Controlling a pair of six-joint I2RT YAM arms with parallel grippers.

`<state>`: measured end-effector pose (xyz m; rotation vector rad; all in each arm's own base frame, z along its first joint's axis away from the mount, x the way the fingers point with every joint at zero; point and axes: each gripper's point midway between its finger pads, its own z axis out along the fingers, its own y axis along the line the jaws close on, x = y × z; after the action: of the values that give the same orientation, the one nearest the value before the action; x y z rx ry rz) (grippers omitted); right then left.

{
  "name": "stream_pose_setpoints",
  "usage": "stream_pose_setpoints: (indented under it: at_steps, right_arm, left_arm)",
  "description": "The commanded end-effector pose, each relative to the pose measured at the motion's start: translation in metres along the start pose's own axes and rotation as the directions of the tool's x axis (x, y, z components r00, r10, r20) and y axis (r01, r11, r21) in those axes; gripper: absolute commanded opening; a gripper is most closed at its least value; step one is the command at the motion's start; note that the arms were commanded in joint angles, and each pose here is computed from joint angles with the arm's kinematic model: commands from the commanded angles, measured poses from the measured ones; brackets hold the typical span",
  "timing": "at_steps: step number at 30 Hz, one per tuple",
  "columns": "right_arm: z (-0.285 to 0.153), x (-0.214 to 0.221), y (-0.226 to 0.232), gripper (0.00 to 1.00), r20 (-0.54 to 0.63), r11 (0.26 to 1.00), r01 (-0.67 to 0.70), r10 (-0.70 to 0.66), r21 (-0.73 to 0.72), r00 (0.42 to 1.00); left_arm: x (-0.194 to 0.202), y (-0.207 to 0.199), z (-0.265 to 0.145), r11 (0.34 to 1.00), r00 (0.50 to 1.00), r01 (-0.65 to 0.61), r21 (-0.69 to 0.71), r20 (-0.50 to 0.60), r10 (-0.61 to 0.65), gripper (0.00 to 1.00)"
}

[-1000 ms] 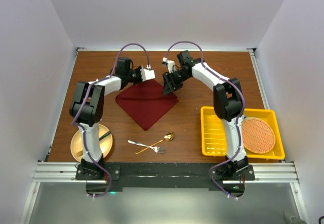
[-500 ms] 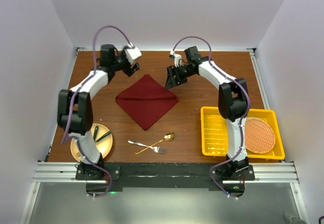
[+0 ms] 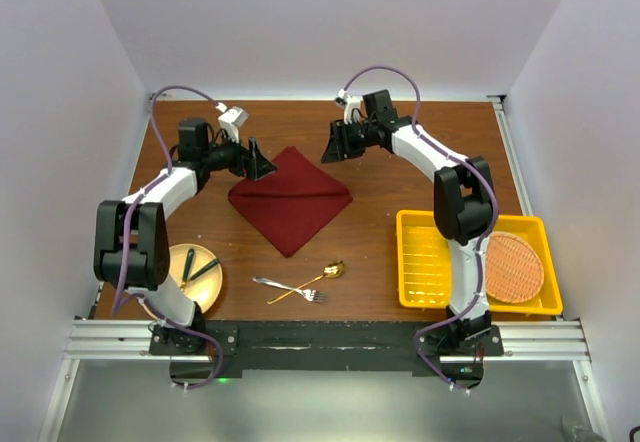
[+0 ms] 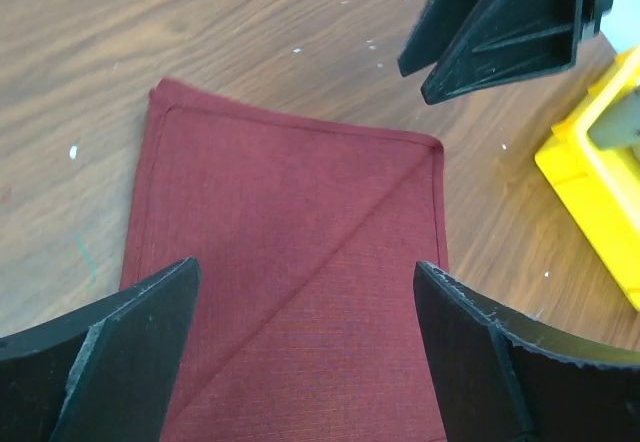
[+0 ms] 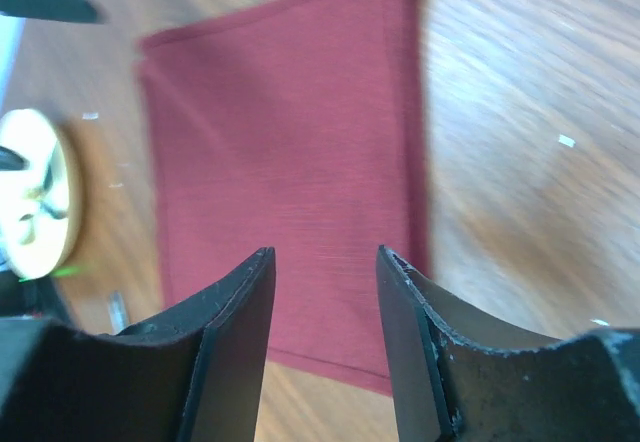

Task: Fold the napkin into a case and place the utensils inside
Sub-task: Smooth out the upper triangle-folded napkin at the center of the board.

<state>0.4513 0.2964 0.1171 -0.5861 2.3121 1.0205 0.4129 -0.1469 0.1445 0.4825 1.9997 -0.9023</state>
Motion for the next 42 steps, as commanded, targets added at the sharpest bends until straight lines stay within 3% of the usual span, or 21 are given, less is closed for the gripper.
stream_pose_setpoints:
  at_steps: [1,10,27,42]
  right_arm:
    - [0.003,0.001,-0.027,0.49,-0.018,0.992,0.034,-0.032,0.122,0.999]
    - [0.007,0.037,-0.040,0.47,-0.133,0.989,0.019,0.001,0.148,0.991]
    - [0.005,0.061,-0.041,0.35,-0.209,0.991,-0.005,0.033,0.132,0.977]
    - [-0.004,0.071,-0.038,0.05,-0.234,0.990,-0.007,0.041,0.143,0.971]
  left_arm:
    - [-0.025,0.009,-0.003,1.000,0.999,0.009,-0.010,0.053,-0.009,0.91]
    - [-0.021,0.026,0.002,0.999,0.999,0.014,-0.047,0.035,-0.012,0.91]
    - [-0.027,0.035,0.003,0.998,0.999,-0.011,-0.058,0.032,0.013,0.91]
    - [-0.028,0.051,-0.003,0.997,0.999,0.001,-0.081,0.039,0.002,0.92]
